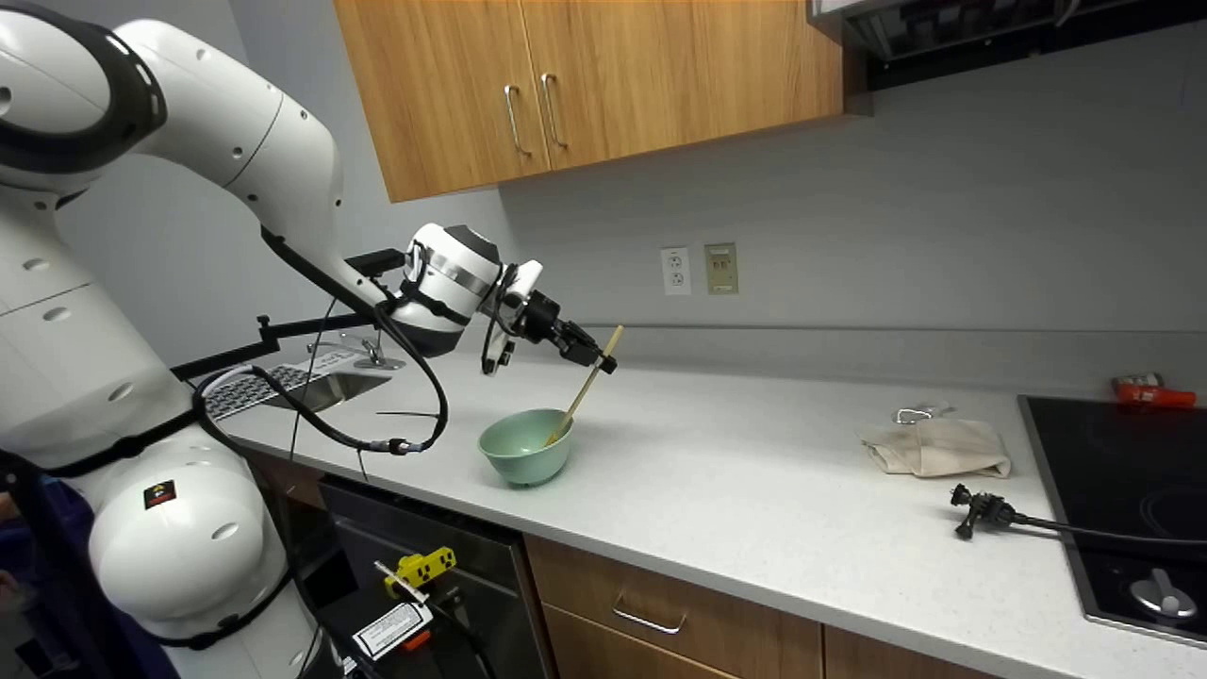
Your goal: Use the spatula to mix the contents of the bowl
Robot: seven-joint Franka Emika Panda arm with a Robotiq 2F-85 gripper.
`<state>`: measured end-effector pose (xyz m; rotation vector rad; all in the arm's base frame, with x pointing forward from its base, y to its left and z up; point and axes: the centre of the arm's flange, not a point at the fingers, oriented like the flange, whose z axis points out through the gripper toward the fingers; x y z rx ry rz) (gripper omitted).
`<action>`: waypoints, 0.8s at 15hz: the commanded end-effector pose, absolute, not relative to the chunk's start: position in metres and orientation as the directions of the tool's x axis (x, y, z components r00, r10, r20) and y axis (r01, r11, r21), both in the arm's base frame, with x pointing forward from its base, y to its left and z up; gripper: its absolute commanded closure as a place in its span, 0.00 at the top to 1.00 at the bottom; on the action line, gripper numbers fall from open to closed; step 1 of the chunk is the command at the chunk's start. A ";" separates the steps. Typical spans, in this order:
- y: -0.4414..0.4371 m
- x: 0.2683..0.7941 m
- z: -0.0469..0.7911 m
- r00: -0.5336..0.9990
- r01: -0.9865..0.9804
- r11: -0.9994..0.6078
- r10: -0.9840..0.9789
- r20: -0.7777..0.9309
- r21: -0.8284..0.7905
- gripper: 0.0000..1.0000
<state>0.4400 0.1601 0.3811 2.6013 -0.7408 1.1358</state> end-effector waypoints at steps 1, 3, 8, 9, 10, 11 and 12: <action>0.161 0.433 0.380 0.579 -0.531 -0.847 -0.369 0.727 -0.007 0.04; 0.158 0.443 0.376 0.591 -0.545 -0.838 -0.393 0.705 -0.011 0.04; 0.160 0.449 0.380 0.595 -0.580 -0.813 -0.467 0.654 -0.053 0.04; 0.160 0.449 0.382 0.588 -0.586 -0.808 -0.475 0.655 -0.059 0.04; 0.160 0.450 0.383 0.580 -0.591 -0.804 -0.478 0.660 -0.063 0.04; 0.158 0.451 0.384 0.569 -0.591 -0.804 -0.473 0.673 -0.065 0.04; 0.155 0.454 0.385 0.560 -0.588 -0.806 -0.465 0.686 -0.067 0.04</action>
